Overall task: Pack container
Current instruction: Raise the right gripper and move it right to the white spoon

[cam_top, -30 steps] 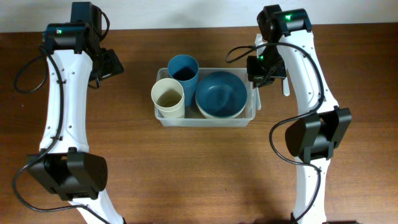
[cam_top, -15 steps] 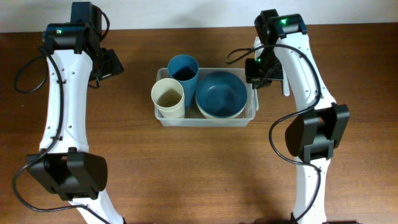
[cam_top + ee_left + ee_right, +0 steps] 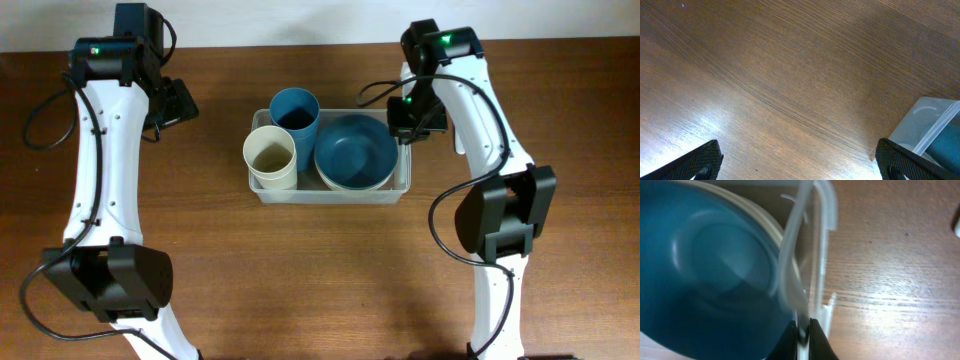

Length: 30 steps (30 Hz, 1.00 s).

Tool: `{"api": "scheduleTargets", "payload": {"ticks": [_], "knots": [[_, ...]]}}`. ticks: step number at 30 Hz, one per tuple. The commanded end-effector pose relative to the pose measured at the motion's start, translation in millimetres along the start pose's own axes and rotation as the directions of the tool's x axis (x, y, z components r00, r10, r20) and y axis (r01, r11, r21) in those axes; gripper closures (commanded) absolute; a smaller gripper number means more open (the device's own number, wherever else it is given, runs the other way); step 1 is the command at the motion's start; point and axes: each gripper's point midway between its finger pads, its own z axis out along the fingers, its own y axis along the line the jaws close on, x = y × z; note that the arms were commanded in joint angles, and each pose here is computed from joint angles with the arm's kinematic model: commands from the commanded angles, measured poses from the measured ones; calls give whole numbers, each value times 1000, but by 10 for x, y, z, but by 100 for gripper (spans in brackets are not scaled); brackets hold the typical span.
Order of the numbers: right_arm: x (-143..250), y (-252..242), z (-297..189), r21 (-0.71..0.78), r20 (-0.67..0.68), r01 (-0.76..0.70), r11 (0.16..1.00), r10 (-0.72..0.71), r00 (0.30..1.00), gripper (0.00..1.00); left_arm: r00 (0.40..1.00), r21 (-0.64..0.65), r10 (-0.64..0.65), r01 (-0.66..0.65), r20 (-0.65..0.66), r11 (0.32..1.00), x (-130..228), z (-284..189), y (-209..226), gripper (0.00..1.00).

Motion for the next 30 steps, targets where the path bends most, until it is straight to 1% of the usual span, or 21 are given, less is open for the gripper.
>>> {"api": "scheduleTargets", "payload": {"ticks": [1, 5, 7, 12, 16, 19, 20, 22, 23, 24, 25, 26, 27, 28, 30], "knots": [[28, 128, -9, -7, 6, 19, 1000, -19, 1000, 90, 1000, -19, -14, 14, -3, 1000, -10, 47, 36, 0], [16, 101, -10, 3, 11, 17, 1000, -17, 1000, 89, 1000, -19, -14, 14, -3, 1000, -10, 47, 36, 0], [4, 55, -12, 28, 17, 16, 999, -16, 1000, 84, 1000, -19, -14, 14, -3, 1000, -11, 47, 36, 0], [-20, 33, -13, 41, 27, 20, 999, -21, 999, 82, 1000, -19, -14, 14, -3, 1000, -11, 47, 35, 0], [-125, -49, -94, 52, 73, 5, 999, -9, 997, 82, 1000, -19, -14, 14, -3, 1000, -10, 47, 36, 0], [-222, -171, -271, 41, 121, -25, 999, 20, 992, 77, 1000, -19, -14, 14, -3, 1000, -11, 47, 35, 0], [-254, -231, -359, 37, 141, -39, 999, 34, 989, 74, 1000, -19, -14, 14, -3, 1000, -11, 47, 35, 0], [-315, -371, -546, 30, 183, -59, 998, 53, 982, 57, 1000, -19, -14, 14, -3, 1000, -11, 47, 35, 0], [-338, -447, -640, 29, 203, -63, 998, 56, 978, 46, 1000, -19, -14, 14, -3, 1000, -11, 47, 35, 0], [-373, -594, -789, 28, 236, -73, 997, 65, 970, 23, 1000, -19, -14, 14, -3, 1000, -11, 47, 35, 0], [-381, -647, -833, 28, 245, -80, 996, 70, 967, 15, 1000, -19, -14, 14, -3, 1000, -10, 47, 36, 0], [-403, -765, -914, 26, 266, -97, 995, 87, 960, 9, 1000, -19, -14, 14, -3, 1000, -11, 47, 35, 0], [-417, -849, -951, 25, 277, -114, 993, 103, 955, 6, 1000, -19, -14, 14, -3, 1000, -10, 47, 36, 0], [-426, -964, -973, 24, 283, -135, 991, 122, 951, 4, 1000, -19, -14, 14, -3, 1000, -11, 47, 36, 0], [-433, -1136, -960, 30, 280, -150, 988, 136, 951, 4, 1000, -19, -14, 14, -3, 1000, -10, 47, 36, 0]]}}
